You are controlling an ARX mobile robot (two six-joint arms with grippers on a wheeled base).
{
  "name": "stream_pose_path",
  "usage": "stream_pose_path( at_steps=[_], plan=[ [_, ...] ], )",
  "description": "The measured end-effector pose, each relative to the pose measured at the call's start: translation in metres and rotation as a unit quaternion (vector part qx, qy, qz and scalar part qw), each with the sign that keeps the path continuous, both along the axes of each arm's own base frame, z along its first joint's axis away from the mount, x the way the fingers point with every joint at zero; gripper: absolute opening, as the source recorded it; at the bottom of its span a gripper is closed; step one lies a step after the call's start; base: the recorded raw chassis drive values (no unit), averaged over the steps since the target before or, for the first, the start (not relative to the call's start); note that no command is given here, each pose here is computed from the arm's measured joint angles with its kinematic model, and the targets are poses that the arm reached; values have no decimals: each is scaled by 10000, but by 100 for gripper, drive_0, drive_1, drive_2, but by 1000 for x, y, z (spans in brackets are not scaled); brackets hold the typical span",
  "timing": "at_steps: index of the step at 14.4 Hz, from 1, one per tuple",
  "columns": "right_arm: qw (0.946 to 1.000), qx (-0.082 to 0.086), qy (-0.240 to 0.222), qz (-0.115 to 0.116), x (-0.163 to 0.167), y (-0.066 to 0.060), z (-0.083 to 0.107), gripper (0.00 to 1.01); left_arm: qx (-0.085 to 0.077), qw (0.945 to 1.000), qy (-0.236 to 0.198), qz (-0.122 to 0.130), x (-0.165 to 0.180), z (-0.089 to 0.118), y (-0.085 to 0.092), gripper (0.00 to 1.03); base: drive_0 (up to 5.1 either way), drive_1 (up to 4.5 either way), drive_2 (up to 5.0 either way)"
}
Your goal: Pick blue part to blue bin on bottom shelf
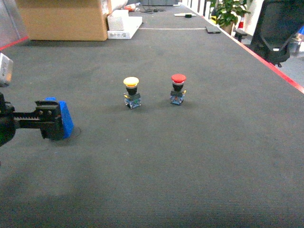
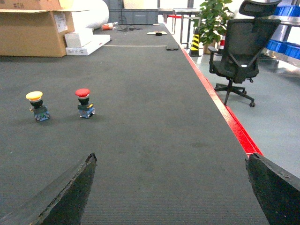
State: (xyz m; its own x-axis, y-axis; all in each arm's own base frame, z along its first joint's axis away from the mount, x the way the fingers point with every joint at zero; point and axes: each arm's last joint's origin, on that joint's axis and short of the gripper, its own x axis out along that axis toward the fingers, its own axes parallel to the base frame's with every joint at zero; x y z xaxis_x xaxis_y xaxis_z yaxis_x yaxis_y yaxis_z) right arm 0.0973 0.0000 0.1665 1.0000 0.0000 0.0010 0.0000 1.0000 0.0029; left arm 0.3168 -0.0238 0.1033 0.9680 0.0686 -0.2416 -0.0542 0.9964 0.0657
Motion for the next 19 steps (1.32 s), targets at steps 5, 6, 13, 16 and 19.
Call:
stream_pose_path(
  at_steps=[5, 6, 13, 16, 19],
  plan=[
    [10000, 0, 0, 0, 0, 0, 0, 98, 3, 9998, -70, 211, 27, -10, 6, 98, 0, 0, 0],
    [10000, 0, -2, 0, 0, 0, 0, 98, -27, 9998, -152, 145, 28, -8, 7, 98, 0, 0, 0],
    [10000, 0, 0, -2, 0, 0, 0, 98, -265, 9993, -144, -222, 29, -9, 4, 98, 0, 0, 0],
    [10000, 0, -2, 0, 0, 0, 0, 98, -259, 9994, -99, -194, 29, -9, 4, 98, 0, 0, 0],
    [10000, 0, 0, 0, 0, 0, 0, 98, -257, 9992, -209, -227, 24, -10, 1, 98, 0, 0, 0]
  ],
)
